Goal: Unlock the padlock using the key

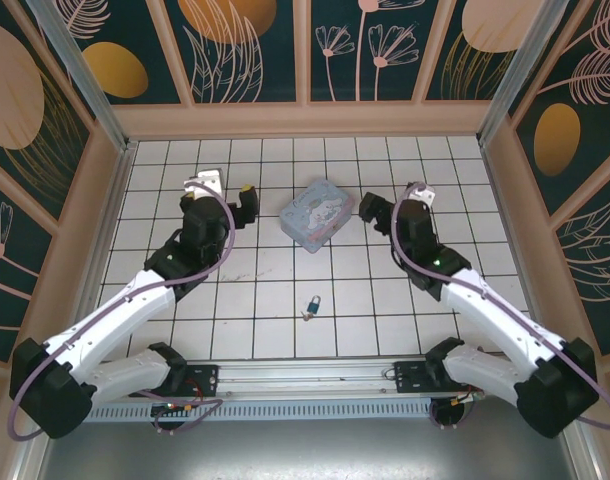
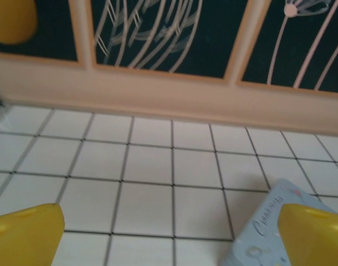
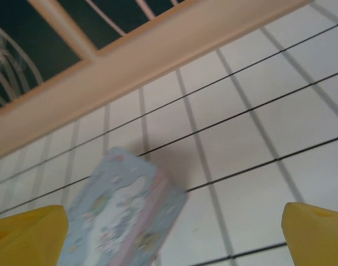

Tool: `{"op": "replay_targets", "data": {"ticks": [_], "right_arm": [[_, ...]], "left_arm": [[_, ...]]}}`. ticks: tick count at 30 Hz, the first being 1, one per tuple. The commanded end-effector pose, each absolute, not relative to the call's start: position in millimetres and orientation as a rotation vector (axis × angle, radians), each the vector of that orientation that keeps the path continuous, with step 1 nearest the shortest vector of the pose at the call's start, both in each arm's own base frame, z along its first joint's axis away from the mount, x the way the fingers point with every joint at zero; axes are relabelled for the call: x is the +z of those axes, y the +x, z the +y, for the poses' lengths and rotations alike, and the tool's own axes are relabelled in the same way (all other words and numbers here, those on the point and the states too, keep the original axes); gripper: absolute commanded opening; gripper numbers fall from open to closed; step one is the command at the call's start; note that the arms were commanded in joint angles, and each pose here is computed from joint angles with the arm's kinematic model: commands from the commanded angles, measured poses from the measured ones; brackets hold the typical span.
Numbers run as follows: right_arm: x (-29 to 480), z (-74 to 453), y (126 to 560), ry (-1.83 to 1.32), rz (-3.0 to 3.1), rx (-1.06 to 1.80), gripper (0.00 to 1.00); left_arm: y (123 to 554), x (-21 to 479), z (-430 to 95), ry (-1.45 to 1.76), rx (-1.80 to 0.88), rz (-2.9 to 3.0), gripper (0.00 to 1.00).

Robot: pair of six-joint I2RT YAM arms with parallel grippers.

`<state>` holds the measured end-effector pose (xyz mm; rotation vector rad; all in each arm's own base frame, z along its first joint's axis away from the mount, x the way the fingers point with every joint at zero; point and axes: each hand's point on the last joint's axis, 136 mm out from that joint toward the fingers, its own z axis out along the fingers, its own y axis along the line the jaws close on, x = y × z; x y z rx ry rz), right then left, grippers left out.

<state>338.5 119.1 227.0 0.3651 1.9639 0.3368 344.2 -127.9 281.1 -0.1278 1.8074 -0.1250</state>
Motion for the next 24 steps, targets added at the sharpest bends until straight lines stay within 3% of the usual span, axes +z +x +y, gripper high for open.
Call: {"op": "replay_targets", "data": {"ticks": [1,6,11,21,24], "right_arm": [[246.2,99.9,367.8,0.278,1.887,0.195,0.99],[226.7,71.8,387.8,0.206,1.869,0.069,0.99],[202.0,32.7,385.5,0.252,1.838,-0.043,0.99],[164.0,-3.8,376.4,0.277,1.761,-0.032,0.99],[154.4,-0.7,379.5,0.203,1.756,-0.039,0.99]], "left_arm": [[356.0,308.5,-92.7,-0.172,0.007,1.671,0.99],[361.8,290.2,-36.5,-0.257,0.126,1.635,0.98],[368.2,239.2,0.1,-0.305,0.216,1.678,0.99],[368.2,156.9,22.1,-0.257,0.228,1.692,0.99],[365.2,154.5,17.7,-0.218,0.185,1.660,0.99]]}}
